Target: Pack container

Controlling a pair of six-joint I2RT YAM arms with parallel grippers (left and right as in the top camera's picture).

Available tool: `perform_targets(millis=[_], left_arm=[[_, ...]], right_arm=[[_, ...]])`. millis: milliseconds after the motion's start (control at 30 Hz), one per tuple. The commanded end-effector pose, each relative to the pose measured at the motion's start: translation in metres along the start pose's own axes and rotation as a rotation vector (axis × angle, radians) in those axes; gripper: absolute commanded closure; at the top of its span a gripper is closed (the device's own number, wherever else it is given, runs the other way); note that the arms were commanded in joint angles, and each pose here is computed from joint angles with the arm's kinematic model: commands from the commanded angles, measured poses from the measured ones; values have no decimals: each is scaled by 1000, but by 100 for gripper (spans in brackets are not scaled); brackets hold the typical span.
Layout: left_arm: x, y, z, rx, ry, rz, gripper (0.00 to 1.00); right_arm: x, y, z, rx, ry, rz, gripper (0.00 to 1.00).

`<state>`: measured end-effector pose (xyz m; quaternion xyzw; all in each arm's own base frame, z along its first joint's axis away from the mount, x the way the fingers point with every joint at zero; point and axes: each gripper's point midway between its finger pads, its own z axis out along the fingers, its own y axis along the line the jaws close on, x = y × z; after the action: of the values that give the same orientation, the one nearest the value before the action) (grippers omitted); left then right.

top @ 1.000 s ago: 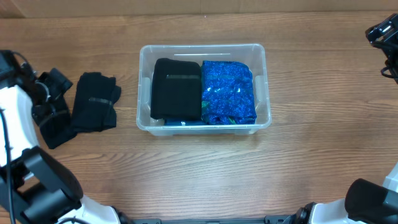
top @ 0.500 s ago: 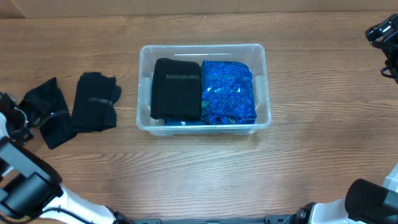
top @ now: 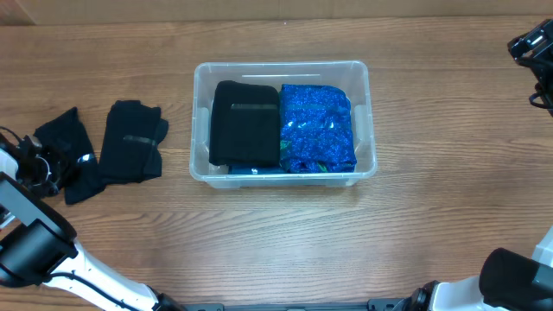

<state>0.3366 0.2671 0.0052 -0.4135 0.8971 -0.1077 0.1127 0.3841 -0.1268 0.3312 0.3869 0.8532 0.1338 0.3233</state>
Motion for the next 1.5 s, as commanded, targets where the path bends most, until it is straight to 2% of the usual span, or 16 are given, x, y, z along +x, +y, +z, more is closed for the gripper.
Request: perform_targets(millis=[0, 67, 167, 333, 400, 500, 533, 600, 667, 767, 967, 1067, 1200, 1333, 1467], left_arm=[[17, -8, 8, 60, 76, -6, 77], [17, -14, -7, 68, 74, -5, 83], [12, -35, -47, 109, 38, 25, 85], [20, -121, -148, 336, -82, 225, 84], [41, -163, -191, 408, -124, 330, 83], [82, -216, -231, 478, -163, 488, 82], [136, -272, -258, 554, -168, 620, 82], [161, -301, -265, 576, -176, 665, 82], [195, -345, -261, 550, -213, 713, 82], [225, -378, -244, 489, -245, 721, 80], [250, -409, -187, 334, -276, 624, 80], [256, -403, -150, 240, -217, 511, 84], [252, -376, -119, 78, -191, 423, 82], [253, -351, -98, -58, -155, 456, 74], [259, -335, -79, -146, -95, 600, 59]], right_arm=[[-1, 3, -6, -15, -14, 1, 0], [-1, 3, -6, -15, -14, 1, 0], [-1, 3, -6, -15, -14, 1, 0], [-1, 3, -6, -15, -14, 1, 0], [-1, 3, -6, -15, -14, 1, 0], [-1, 3, -6, -15, -14, 1, 0], [-1, 3, -6, -15, -14, 1, 0], [-1, 3, -6, -15, -14, 1, 0], [-1, 3, -6, -15, -14, 1, 0], [-1, 3, -6, -15, -14, 1, 0], [-1, 3, -6, -15, -14, 1, 0], [-1, 3, -6, -15, -14, 1, 0], [-1, 3, -6, -15, -14, 1, 0], [-1, 3, -6, -15, -14, 1, 0], [-1, 3, -6, -15, -14, 1, 0]])
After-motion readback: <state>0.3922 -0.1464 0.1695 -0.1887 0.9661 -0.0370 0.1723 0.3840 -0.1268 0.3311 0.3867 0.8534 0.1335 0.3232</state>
